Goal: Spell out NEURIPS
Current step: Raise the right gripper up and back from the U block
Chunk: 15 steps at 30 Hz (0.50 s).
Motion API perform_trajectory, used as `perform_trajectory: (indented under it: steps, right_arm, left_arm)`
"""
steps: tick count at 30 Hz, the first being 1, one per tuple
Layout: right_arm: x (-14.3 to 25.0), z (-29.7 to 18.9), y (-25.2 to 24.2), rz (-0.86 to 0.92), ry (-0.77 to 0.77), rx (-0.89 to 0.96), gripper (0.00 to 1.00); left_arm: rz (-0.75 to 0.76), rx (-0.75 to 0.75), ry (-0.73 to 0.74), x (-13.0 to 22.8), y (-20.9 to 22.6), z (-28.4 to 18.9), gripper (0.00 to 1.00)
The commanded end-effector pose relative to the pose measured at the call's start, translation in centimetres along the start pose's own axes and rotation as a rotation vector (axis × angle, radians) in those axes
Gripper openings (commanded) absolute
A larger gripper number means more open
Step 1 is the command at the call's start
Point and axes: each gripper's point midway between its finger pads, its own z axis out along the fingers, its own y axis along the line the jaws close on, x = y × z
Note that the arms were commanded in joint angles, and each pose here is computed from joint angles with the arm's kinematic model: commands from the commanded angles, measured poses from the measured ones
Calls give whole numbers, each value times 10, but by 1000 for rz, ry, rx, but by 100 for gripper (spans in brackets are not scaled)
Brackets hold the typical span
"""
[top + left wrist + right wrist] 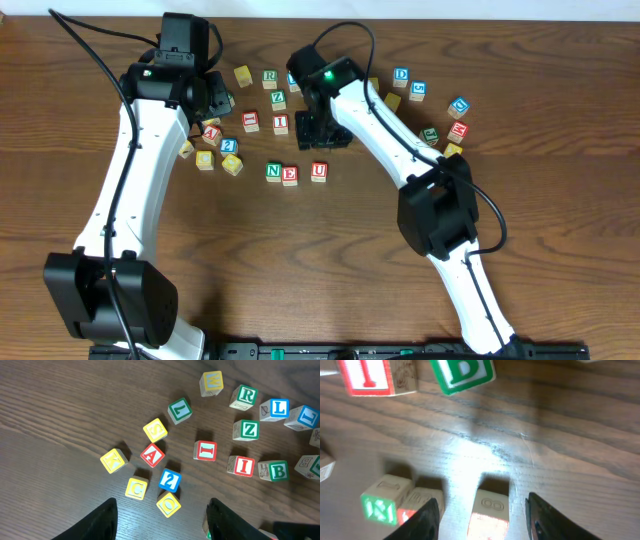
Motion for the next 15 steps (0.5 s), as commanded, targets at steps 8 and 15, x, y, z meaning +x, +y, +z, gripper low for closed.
perform_trajectory:
  steps: [8, 15]
  right_arm:
    - [13, -17, -44, 48, 100, 49, 35]
    - [32, 17, -60, 50, 167, 100, 23]
  left_arm:
    - [8, -11, -13, -5, 3, -4, 57]
    - [8, -11, -13, -5, 3, -4, 57]
